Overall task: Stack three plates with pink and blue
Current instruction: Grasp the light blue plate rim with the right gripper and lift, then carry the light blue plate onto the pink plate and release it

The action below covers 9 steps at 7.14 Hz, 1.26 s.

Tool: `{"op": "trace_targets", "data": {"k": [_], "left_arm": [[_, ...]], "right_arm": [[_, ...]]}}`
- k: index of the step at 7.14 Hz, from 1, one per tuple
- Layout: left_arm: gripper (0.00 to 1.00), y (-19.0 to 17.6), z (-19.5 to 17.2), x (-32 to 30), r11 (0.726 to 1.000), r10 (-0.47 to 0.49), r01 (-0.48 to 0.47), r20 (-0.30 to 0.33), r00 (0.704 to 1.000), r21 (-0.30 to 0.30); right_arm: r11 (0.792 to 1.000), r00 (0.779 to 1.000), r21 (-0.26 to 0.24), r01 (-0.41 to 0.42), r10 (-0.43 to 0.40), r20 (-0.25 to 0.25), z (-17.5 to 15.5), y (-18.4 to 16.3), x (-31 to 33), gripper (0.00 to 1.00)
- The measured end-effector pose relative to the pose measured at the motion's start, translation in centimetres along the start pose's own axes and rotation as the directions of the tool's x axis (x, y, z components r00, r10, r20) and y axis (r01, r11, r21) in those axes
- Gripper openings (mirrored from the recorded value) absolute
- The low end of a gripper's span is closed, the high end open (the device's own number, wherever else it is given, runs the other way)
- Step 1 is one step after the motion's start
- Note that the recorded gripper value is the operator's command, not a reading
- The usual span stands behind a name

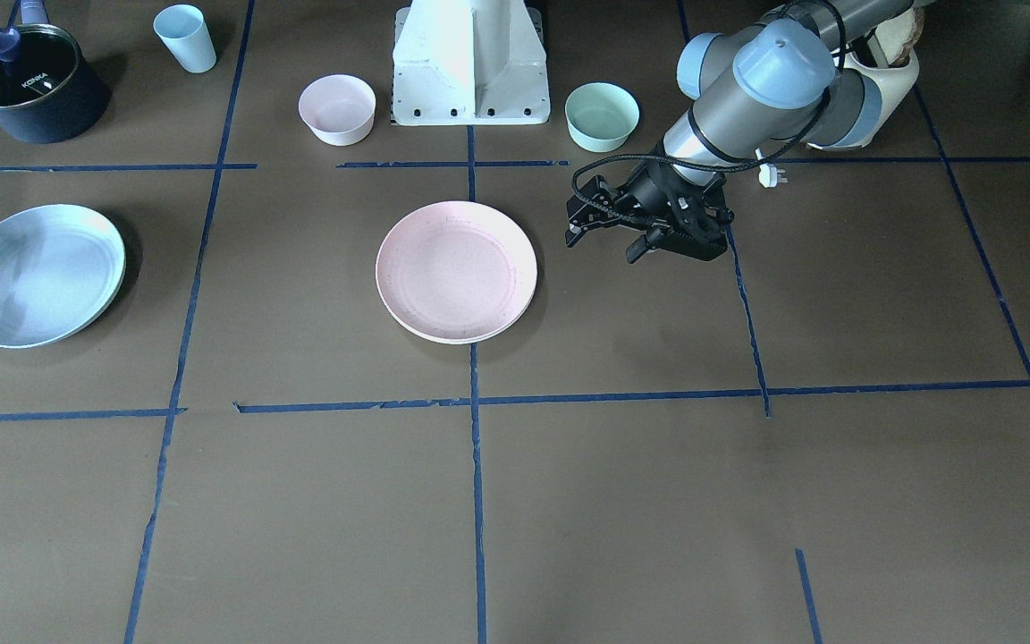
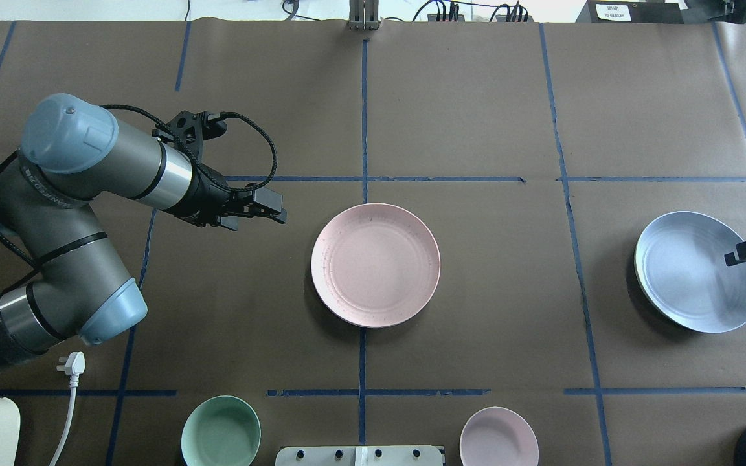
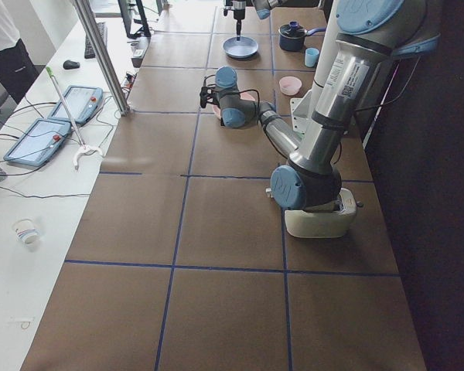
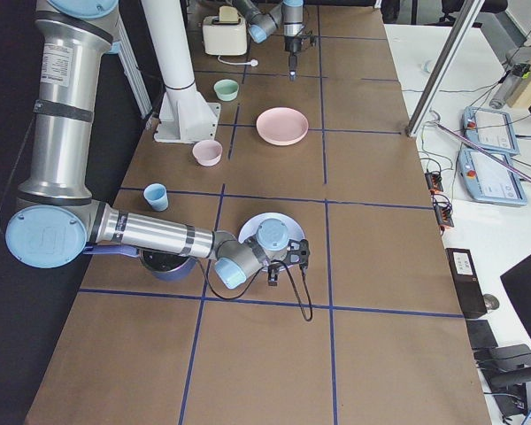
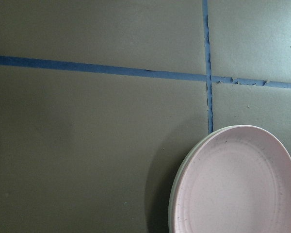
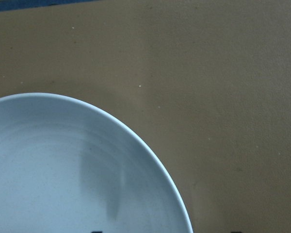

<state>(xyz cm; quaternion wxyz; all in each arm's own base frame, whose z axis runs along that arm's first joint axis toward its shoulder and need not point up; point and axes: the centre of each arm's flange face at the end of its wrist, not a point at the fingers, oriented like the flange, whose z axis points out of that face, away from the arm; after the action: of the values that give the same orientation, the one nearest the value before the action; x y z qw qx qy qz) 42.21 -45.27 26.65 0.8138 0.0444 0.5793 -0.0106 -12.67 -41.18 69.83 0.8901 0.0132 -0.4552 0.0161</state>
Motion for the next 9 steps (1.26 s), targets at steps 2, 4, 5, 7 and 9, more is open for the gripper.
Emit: {"op": "trace_targets", "data": {"k": [2, 4, 5, 7, 9], "left_arm": [[1.00, 0.1, -0.2, 0.2, 1.000, 0.003, -0.003, -0.005, 1.000, 0.002], [1.00, 0.4, -1.4, 0.7, 1.000, 0.012, -0.012, -0.022, 1.000, 0.010], [1.00, 0.7, -2.0, 0.9, 1.000, 0.017, -0.017, -0.031, 0.999, 0.013], [1.00, 1.1, -3.0, 0.7, 1.000, 0.021, -0.021, -0.041, 0.999, 0.011], [1.00, 1.0, -4.1, 0.5, 1.000, 0.022, -0.021, -0.049, 0.999, 0.016]], "right_arm": [[1.000, 1.000, 0.001, -0.004, 0.004, 0.001, 0.0, 0.0, 0.0, 0.00], [0.999, 0.997, 0.033, -0.031, 0.029, 0.067, -2.1, -1.2, -5.2, 0.00], [0.995, 0.986, 0.039, -0.093, 0.087, 0.141, -3.4, -2.5, -11.8, 0.00], [0.969, 0.929, -0.027, -0.247, 0.244, 0.279, -3.0, -4.3, -28.2, 0.00], [0.950, 0.890, -0.047, -0.310, 0.307, 0.337, 0.6, -2.5, -41.3, 0.01]]}}
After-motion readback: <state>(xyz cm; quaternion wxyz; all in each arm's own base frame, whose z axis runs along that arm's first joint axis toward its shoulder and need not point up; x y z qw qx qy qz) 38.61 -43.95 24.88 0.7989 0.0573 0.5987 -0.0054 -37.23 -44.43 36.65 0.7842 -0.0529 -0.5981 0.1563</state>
